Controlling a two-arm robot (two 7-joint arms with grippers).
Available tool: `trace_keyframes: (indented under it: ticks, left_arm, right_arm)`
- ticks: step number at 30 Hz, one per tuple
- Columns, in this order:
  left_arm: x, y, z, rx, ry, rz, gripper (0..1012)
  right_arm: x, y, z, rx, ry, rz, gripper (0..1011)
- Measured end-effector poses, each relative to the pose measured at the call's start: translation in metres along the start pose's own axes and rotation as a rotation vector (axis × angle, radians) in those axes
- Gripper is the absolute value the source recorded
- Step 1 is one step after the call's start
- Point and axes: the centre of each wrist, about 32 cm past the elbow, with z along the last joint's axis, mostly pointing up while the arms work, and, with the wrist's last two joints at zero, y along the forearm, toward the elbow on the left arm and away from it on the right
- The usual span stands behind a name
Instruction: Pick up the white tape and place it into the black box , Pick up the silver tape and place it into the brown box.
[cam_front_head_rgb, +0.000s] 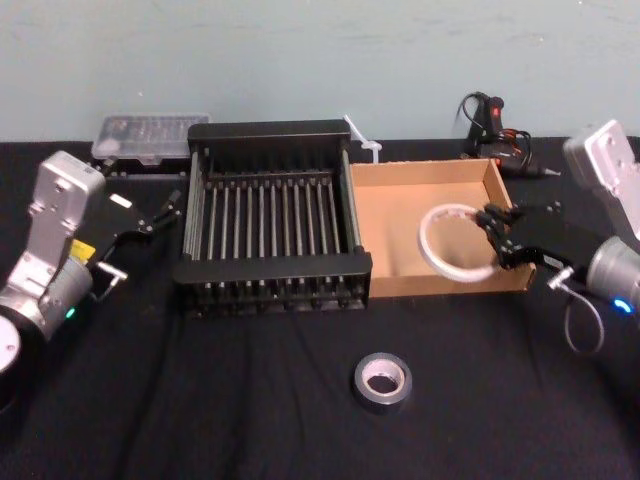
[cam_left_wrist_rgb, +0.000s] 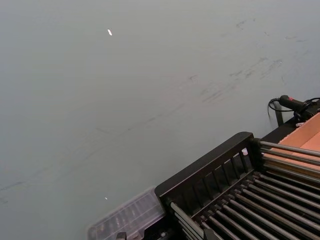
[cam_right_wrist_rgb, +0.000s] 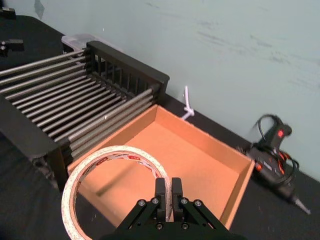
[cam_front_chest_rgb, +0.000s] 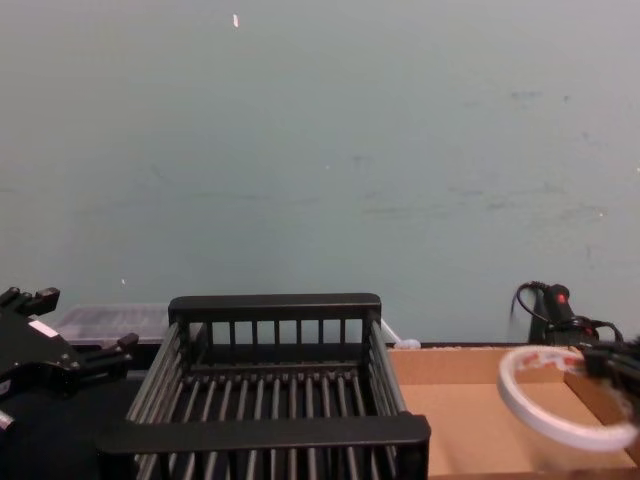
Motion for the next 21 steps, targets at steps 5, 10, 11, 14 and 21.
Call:
trace_keyframes:
  ticks: [5, 10, 11, 14, 21]
  left_arm:
    - [0.0000, 0.000, 0.000, 0.000, 0.000, 0.000, 1001]
    - [0.0000, 0.000, 0.000, 0.000, 0.000, 0.000, 1001]
    - [0.0000, 0.000, 0.000, 0.000, 0.000, 0.000, 1001]
    - [0.0000, 0.000, 0.000, 0.000, 0.000, 0.000, 1001]
    - [0.0000, 0.000, 0.000, 0.000, 0.000, 0.000, 1001]
  right_arm:
    - [0.0014, 0.011, 0.008, 0.009, -0.023, 0.009, 77]
    - [0.0023, 0.026, 0.020, 0.026, -0.043, 0.030, 77]
    - [0.0024, 0.028, 0.021, 0.028, -0.045, 0.033, 77]
    - [0.0024, 0.037, 0.028, 0.035, -0.054, 0.044, 77]
    - [-0.0014, 0.059, 0.041, 0.043, -0.071, 0.077, 77]
